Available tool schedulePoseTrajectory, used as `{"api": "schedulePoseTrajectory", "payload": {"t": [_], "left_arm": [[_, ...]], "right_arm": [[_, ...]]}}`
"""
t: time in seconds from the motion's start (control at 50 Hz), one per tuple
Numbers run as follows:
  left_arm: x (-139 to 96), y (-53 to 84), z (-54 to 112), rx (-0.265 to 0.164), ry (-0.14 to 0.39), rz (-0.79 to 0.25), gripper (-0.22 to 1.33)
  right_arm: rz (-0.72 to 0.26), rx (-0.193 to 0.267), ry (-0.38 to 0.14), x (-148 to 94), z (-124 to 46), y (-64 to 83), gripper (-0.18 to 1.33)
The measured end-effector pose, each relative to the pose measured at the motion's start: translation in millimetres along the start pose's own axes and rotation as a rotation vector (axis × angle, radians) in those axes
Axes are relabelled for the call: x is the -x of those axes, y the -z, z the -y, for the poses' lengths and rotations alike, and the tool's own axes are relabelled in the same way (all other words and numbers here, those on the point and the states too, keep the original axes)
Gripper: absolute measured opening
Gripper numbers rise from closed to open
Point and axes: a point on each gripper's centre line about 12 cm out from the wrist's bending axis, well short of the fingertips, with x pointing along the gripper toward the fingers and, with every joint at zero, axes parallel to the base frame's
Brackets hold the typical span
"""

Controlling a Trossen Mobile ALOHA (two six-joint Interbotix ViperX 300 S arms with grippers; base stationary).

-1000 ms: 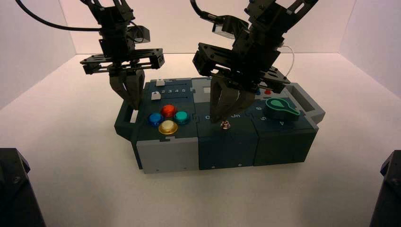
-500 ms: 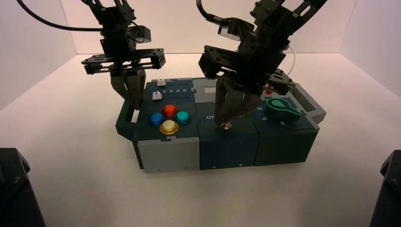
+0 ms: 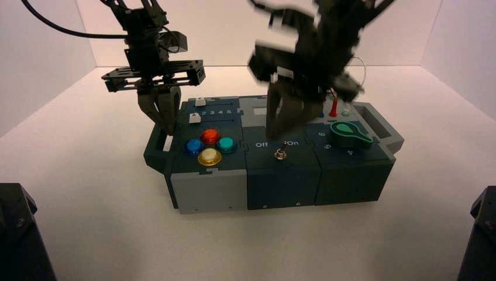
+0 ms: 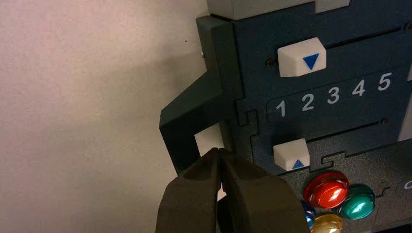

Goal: Flip the bottom switch on with the right gripper.

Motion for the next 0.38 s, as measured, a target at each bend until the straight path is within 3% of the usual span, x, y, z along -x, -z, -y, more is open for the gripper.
{"api": "schedulePoseTrajectory", "payload": {"t": [0.18, 0.38], "left_arm": [[1.5, 2.0, 0.6, -0.006, 0.004, 0.037, -0.15], [3.3, 3.4, 1.4, -0.011, 0.007, 0.056, -0.15]], "right_arm": [[0.043, 0.087, -0.039, 17.5, -19.0, 2.0, -0.14], [0.083, 0.124, -0.044, 30.1, -20.9, -0.6, -0.14]]}}
